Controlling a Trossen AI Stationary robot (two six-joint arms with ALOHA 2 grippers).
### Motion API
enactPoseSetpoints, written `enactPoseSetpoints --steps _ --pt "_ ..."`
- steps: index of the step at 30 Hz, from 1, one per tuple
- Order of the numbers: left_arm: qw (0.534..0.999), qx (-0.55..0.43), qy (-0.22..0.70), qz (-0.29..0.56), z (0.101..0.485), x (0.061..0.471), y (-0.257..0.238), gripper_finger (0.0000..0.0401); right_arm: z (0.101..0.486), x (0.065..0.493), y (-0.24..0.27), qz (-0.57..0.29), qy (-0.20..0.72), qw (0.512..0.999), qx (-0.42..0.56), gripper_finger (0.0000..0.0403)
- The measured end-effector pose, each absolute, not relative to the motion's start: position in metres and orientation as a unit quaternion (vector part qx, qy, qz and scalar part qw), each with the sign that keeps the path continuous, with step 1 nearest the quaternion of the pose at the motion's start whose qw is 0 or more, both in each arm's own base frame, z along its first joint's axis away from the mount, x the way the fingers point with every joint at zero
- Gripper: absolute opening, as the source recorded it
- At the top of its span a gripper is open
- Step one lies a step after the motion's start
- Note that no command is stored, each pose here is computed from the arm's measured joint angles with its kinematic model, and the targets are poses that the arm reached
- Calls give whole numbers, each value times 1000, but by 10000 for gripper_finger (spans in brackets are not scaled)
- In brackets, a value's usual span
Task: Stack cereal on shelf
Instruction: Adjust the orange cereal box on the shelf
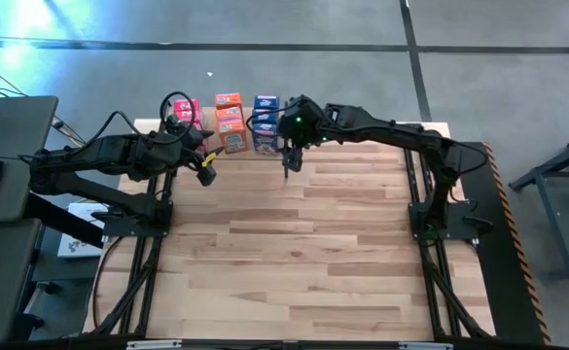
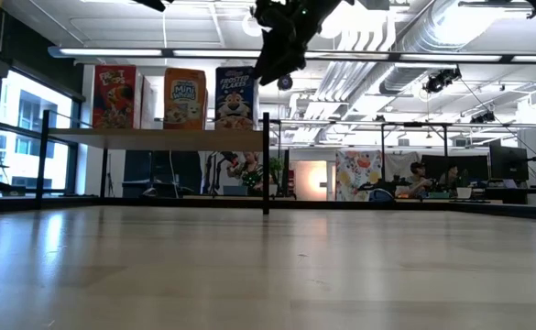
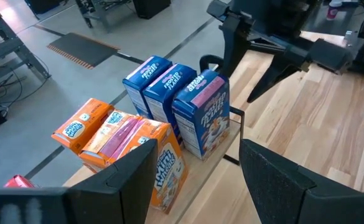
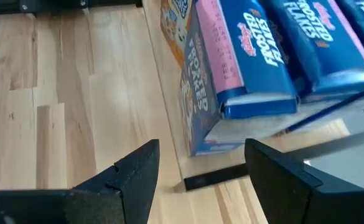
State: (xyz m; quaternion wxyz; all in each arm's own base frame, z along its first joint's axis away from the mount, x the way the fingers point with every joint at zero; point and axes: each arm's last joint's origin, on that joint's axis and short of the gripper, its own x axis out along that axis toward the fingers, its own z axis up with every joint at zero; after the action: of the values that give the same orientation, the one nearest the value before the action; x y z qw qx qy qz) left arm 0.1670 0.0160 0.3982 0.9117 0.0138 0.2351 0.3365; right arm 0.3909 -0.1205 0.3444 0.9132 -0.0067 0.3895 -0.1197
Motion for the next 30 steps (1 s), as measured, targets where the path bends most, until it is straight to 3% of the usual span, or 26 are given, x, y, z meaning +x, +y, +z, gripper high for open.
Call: enactPoseSetpoints --steps 13,30 --pt "912 14 235 336 398 167 16 218 375 381 -89 -123 345 930 -24 229" --pt "912 14 235 336 398 167 16 218 412 374 -84 -128 227 965 -19 229"
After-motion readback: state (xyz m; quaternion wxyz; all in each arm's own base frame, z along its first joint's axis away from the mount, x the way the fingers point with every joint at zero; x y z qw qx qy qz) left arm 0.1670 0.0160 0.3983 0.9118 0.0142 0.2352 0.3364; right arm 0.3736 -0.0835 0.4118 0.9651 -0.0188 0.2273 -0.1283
